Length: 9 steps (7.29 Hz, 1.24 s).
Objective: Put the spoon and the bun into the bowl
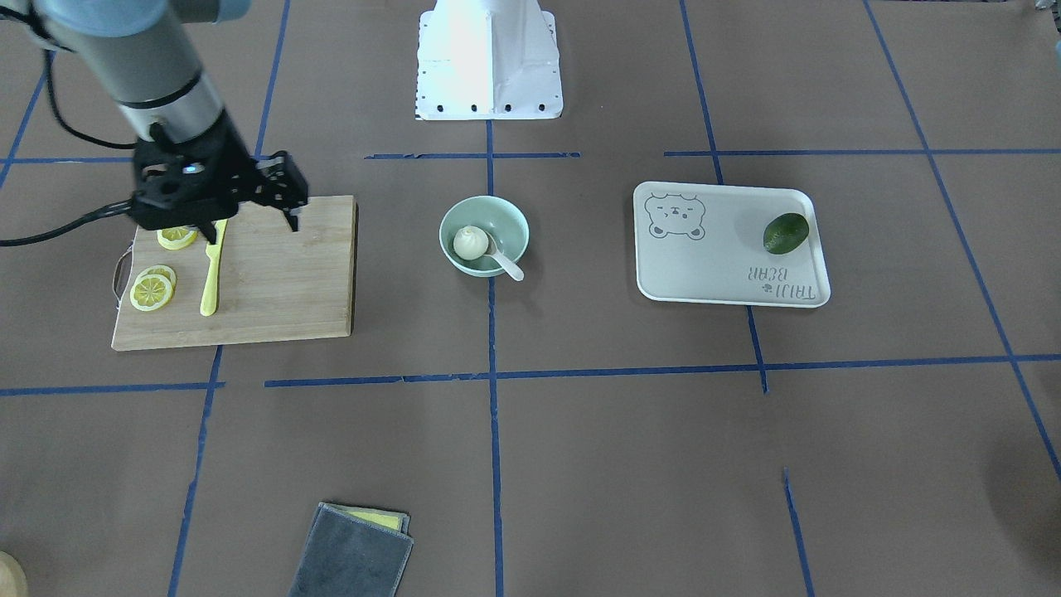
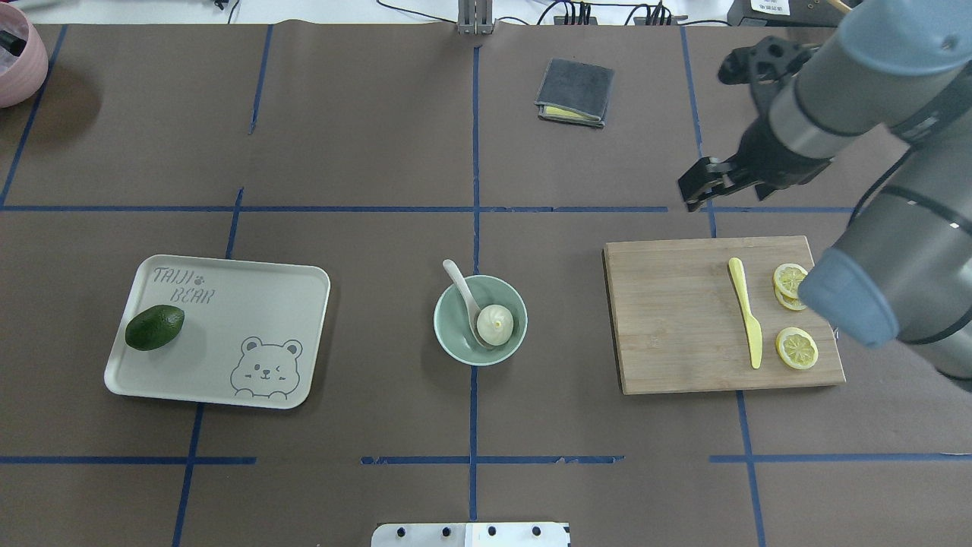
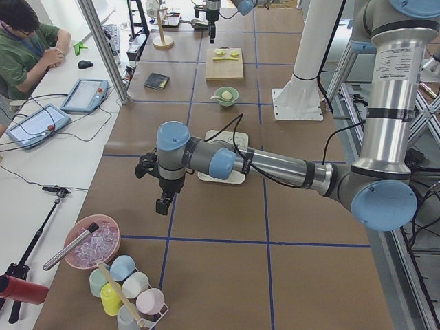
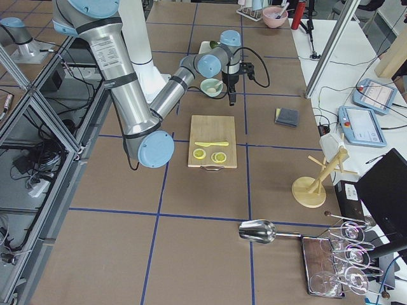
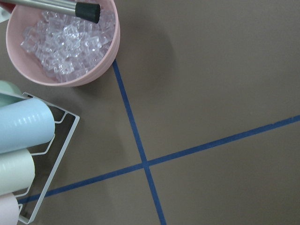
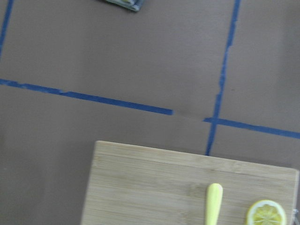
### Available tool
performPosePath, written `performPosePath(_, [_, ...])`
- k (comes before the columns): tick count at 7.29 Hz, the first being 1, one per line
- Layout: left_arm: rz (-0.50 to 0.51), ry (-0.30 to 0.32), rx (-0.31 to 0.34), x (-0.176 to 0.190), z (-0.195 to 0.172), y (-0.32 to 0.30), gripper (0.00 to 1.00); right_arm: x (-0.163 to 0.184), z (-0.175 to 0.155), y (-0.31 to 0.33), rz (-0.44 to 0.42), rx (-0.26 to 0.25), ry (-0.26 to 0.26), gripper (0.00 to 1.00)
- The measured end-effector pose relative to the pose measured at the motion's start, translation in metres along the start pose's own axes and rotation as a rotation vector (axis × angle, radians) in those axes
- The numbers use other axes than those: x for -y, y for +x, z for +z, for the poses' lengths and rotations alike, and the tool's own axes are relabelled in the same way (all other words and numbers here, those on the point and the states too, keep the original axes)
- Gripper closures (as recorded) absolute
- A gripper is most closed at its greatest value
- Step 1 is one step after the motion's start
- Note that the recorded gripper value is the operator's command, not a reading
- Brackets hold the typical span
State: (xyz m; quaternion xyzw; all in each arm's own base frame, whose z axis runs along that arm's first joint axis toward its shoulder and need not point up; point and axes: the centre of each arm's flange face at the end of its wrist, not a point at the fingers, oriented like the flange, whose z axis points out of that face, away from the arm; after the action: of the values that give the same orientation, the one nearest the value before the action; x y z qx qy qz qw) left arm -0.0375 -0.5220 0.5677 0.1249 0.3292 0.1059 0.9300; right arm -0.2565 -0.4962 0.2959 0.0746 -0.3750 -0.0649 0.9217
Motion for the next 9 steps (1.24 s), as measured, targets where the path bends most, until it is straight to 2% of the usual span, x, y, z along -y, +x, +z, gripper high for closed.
performPosePath(2, [-0.048,-0.059,-0.033,-0.028,0.007,-0.021,0.00,0.003,-0.006,0.142,-0.019,-0.011,-0.053,0.00])
performPosePath(5, [-0.067,-0.085,-0.044,-0.043,0.013,-0.027,0.00,-0.018,-0.005,0.330,-0.010,0.039,-0.103,0.00])
performPosePath(7, [-0.070,-0.087,-0.045,-0.044,0.014,-0.028,0.00,-0.044,0.004,0.415,-0.036,0.055,-0.125,0.00])
performPosePath(9, [-0.081,-0.097,-0.045,-0.051,0.017,-0.031,0.00,-0.049,0.011,0.444,-0.013,0.058,-0.138,0.00])
